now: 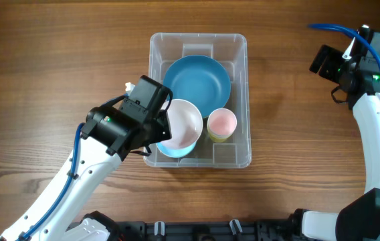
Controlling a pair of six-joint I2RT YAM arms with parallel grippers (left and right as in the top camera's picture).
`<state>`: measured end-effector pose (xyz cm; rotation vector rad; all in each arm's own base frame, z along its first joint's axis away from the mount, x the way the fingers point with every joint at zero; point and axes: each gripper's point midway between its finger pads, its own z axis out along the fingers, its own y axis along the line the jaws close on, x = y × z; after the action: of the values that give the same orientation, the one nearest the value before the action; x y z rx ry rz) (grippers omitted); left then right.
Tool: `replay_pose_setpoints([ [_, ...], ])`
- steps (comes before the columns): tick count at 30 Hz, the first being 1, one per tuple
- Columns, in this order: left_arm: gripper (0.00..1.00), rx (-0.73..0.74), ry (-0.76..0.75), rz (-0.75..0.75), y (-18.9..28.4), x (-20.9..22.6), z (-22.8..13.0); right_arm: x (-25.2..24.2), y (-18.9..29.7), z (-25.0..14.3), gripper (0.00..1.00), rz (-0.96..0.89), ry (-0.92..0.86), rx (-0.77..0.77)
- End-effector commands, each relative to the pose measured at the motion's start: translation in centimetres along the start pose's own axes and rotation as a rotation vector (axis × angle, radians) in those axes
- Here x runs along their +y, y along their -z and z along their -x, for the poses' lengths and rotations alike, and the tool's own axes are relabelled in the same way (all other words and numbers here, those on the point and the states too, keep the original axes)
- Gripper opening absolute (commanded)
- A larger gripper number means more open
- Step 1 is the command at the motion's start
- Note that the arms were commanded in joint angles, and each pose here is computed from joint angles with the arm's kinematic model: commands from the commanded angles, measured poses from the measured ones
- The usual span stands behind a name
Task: Pack container
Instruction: 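Carry the pink bowl into the container onto the light-blue bowl, then release the pink bowl and lift the left gripper away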
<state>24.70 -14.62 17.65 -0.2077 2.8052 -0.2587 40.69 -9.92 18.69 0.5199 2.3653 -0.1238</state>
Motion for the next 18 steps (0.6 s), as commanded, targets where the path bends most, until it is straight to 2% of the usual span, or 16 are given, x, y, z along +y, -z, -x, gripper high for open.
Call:
replay_pose_setpoints([
  [1,0.06,-0.011,0.007,-0.004,0.3,-0.2,0.1,0.0,0.4,0.6,1.00,-0.004,0.004,-0.018],
  [5,0.39,-0.032,0.008,0.009,0.3,0.0,0.5,0.0,0.4,0.6,1.00,-0.004,0.004,-0.018],
  [7,0.64,-0.072,0.010,0.041,0.4,0.5,1.2,0.0,0.4,0.6,1.00,-0.004,0.004,-0.018],
  [8,0.73,-0.099,0.011,0.059,0.4,0.8,1.8,0.0,0.4,0.6,1.00,-0.004,0.004,-0.018],
  [9,0.76,-0.123,0.014,0.073,0.5,1.0,2.2,0.0,0.4,0.6,1.00,-0.004,0.004,-0.018],
  [13,0.74,-0.208,0.053,0.124,0.8,2.4,4.3,0.0,0.4,0.6,1.00,-0.004,0.004,-0.018],
  [16,0.74,-0.293,0.130,0.187,1.3,4.9,6.8,0.0,0.4,0.6,1.00,-0.004,0.004,-0.018],
  [18,0.77,-0.341,0.207,0.205,1.7,6.8,8.7,0.0,0.4,0.6,1.00,-0.004,0.004,-0.018],
])
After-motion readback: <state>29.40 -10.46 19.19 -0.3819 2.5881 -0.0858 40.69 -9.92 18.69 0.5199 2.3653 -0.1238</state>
